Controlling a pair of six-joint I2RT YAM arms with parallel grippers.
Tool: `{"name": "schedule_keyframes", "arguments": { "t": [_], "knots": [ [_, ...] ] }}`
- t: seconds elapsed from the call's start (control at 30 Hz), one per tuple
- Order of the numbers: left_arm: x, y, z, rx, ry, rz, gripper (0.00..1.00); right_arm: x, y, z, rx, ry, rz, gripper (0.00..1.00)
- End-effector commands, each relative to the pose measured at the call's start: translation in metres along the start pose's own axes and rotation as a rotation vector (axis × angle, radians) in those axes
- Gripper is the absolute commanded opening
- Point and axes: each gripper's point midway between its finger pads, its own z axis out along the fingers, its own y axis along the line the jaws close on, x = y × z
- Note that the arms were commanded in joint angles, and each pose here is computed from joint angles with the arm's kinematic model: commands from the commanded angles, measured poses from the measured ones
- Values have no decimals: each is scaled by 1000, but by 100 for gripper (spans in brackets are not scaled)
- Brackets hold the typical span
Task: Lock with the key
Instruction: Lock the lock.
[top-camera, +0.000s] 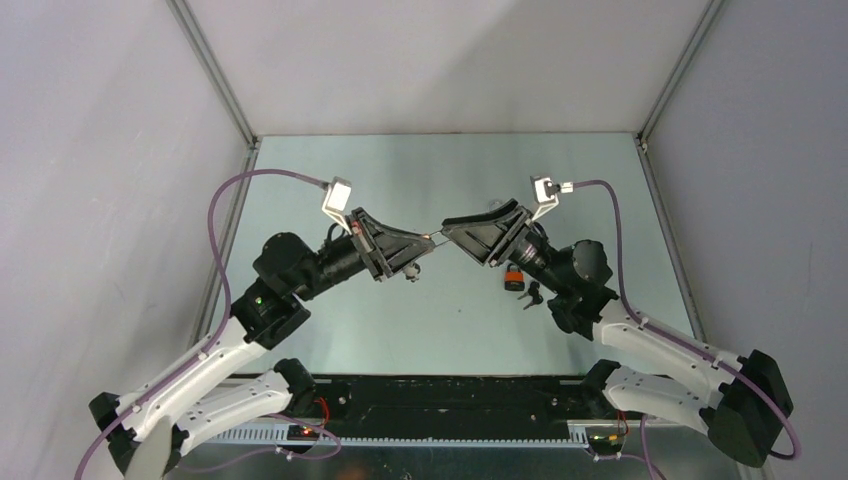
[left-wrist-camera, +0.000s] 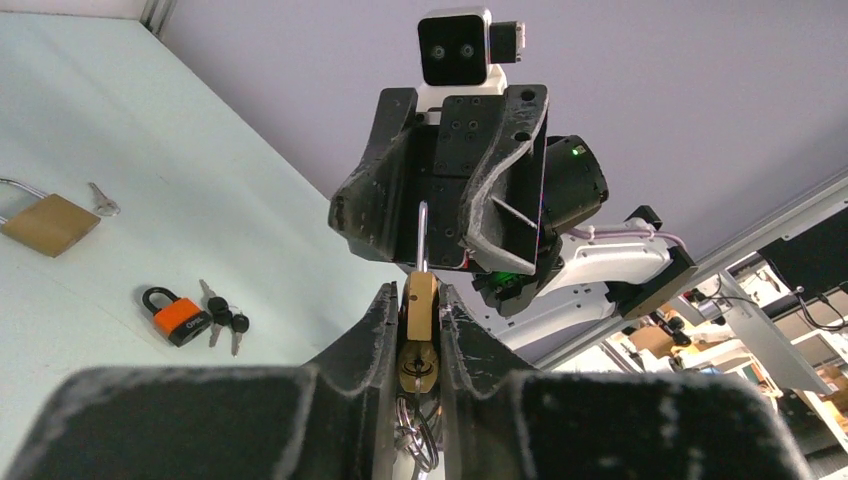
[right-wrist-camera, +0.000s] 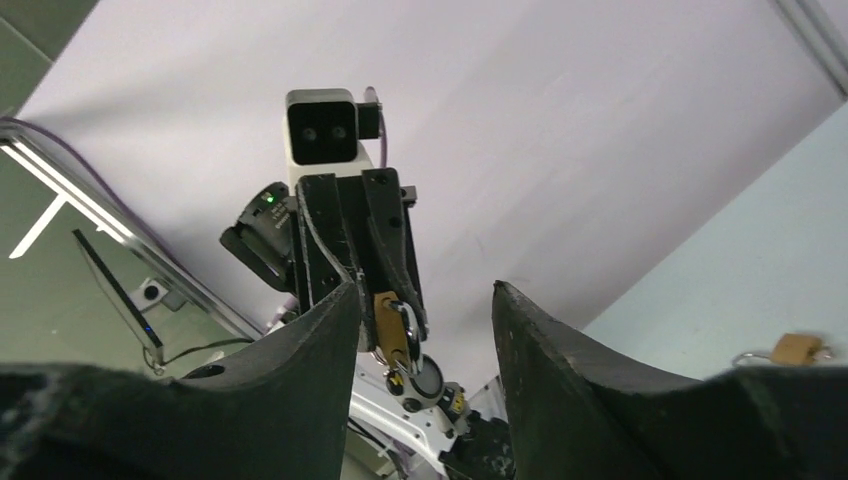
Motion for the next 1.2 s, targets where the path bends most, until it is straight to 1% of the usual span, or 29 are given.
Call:
{"name": "schedule_keyframes", "arguments": {
  "t": [0.0, 0.1, 0.17, 0.27, 0.47, 0.57, 0.63, 0.7, 0.83, 0.9, 0.97, 1.0, 1.03, 1.07, 1.1, 1.13, 1.17],
  "knots": [
    [-29, -21, 1, 52, -90, -11, 0, -21, 29, 4, -102, -111, 34, 52],
    [-33, -20, 2, 46, -115, -19, 0, -25, 30, 7, -97, -130, 41, 49],
    [-34, -19, 2, 44, -122, -21, 0, -24, 29, 9, -95, -126, 54, 43],
    [-35, -19, 1, 43, -131, -21, 0, -19, 27, 11, -92, -108, 75, 40],
    [-35, -20, 1, 53, -136, -19, 1, -15, 27, 15, -97, -91, 104, 39],
    [-32, -19, 3, 56, -123, -29, 4, -15, 27, 18, -96, -82, 102, 25],
    [-30, -20, 3, 60, -114, -36, 5, -18, 31, 21, -101, -79, 99, 22],
    [-29, -20, 3, 61, -110, -39, 5, -18, 32, 21, -104, -76, 97, 23],
    [-28, -19, 3, 62, -107, -41, 5, -17, 34, 22, -112, -63, 94, 29],
    [-29, -20, 3, 62, -108, -41, 5, -16, 35, 22, -121, -56, 96, 28],
    [-29, -19, 4, 60, -110, -40, 6, -14, 35, 23, -118, -47, 100, 17],
    [-29, -20, 3, 61, -110, -38, 9, -12, 33, 23, -110, -37, 96, 7],
    [-29, -20, 3, 62, -110, -36, 14, -12, 33, 24, -108, -35, 89, 3],
    [-29, -19, 3, 61, -110, -33, 27, -12, 31, 23, -95, -36, 88, 0],
    [-29, -19, 2, 59, -111, -31, 37, -12, 30, 23, -89, -37, 80, 0],
    [-27, -16, 2, 53, -113, -23, 54, -13, 29, 23, -78, -40, 76, 0],
    [-27, -14, 1, 45, -115, -18, 61, -13, 28, 22, -71, -41, 68, 0]
  ]
}}
